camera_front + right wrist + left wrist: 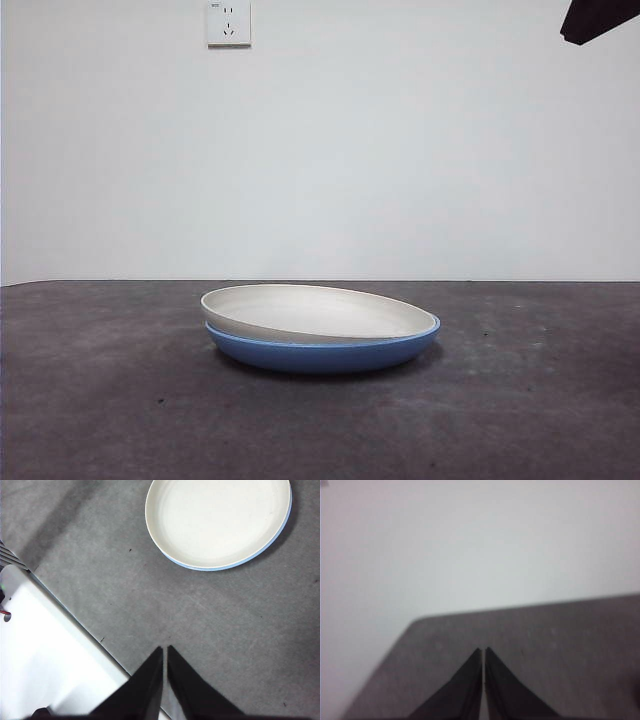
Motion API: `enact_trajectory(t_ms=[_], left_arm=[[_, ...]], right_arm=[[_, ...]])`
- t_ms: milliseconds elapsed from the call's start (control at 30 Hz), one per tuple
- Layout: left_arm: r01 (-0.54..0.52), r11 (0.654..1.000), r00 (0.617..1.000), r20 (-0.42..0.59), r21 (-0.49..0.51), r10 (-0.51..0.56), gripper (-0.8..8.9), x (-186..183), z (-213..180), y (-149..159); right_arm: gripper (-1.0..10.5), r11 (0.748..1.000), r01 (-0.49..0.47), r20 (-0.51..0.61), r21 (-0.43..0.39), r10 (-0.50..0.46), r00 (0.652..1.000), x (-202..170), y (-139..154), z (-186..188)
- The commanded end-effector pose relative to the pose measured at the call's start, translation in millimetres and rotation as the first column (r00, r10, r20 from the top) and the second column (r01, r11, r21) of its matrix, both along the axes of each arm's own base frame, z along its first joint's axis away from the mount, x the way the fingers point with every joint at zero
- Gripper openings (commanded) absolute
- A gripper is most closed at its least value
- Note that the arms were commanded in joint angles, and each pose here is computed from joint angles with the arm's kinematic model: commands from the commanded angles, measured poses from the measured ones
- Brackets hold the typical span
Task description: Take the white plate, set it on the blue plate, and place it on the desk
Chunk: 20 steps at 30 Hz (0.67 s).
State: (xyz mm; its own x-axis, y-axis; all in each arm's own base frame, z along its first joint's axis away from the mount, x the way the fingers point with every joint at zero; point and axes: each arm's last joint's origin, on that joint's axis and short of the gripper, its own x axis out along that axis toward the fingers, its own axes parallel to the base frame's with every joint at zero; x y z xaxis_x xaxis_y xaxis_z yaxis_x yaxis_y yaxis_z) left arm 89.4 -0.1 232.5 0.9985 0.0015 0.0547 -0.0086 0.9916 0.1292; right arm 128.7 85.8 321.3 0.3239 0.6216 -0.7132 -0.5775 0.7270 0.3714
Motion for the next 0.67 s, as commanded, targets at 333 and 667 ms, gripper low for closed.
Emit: enact_trajectory(t_ms=[333, 667], left_arm=[[-0.006, 0.999, 0.997, -0.08, -0.044, 0.002, 0.11, 5, -60, 0], [-0.012, 0.999, 0.976, -0.217, -0.043, 0.002, 0.11, 7, -82, 0]], right_arm=[[0.1, 1.0, -0.017, 0.023, 0.007, 0.016, 1.0, 1, 2, 5], [0.1, 1.0, -0.017, 0.023, 0.007, 0.016, 1.0, 1, 2, 5]])
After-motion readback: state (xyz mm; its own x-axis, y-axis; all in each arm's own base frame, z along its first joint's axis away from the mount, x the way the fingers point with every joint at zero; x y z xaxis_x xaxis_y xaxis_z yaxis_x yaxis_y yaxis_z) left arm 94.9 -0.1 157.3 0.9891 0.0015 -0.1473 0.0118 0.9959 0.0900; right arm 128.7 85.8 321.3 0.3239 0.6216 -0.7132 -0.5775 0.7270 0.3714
